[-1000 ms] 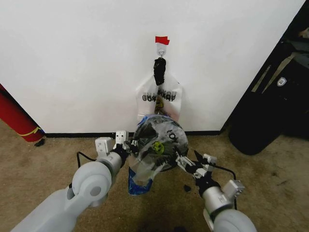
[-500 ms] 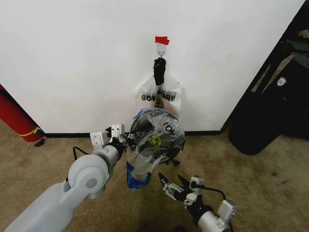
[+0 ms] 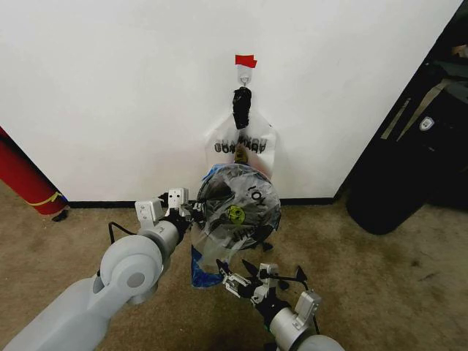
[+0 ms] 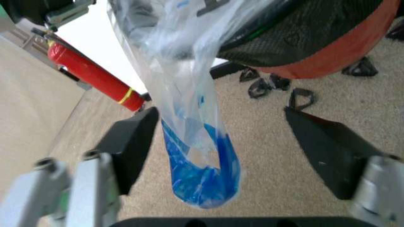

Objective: Pick up the garbage bag from the wall and place it over the trash bin.

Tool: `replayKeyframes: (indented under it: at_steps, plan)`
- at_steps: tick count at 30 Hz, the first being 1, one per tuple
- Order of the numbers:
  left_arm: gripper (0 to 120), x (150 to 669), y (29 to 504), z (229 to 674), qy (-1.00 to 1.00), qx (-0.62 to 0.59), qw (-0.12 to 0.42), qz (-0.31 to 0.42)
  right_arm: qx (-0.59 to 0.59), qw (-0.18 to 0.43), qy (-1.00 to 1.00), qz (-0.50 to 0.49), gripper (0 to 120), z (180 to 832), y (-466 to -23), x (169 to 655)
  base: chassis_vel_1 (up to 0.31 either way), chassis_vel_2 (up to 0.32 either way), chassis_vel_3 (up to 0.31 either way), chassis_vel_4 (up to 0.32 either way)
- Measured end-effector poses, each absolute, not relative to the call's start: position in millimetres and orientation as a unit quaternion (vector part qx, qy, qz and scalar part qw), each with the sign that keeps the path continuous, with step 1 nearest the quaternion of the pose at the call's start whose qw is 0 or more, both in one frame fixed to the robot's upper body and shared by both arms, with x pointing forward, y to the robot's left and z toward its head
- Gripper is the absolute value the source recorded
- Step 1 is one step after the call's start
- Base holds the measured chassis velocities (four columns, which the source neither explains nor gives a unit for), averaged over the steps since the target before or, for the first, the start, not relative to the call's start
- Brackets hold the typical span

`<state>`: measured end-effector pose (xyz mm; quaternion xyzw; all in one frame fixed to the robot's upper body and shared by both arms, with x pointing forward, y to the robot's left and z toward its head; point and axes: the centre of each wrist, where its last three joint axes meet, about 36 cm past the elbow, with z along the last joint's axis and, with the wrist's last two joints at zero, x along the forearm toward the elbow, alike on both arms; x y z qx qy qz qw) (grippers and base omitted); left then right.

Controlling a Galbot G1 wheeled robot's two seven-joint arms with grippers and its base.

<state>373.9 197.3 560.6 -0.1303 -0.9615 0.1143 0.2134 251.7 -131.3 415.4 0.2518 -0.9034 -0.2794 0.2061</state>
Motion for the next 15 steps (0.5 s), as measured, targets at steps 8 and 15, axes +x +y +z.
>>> replayKeyframes:
  at_steps: [8, 15]
  plan:
    - [3, 367.6, 195.8, 561.8, -0.961, -0.138, 0.214, 0.113, 0.252, 0.198, -0.905, -0.281, 40, 418.2, -130.5, 251.3, 0.000, 0.000, 0.000, 0.000]
    - [3, 365.7, 195.8, 562.6, -0.961, -0.139, 0.213, 0.112, 0.250, 0.193, -0.906, -0.283, 16, 420.0, -128.7, 249.6, 0.000, 0.000, 0.000, 0.000]
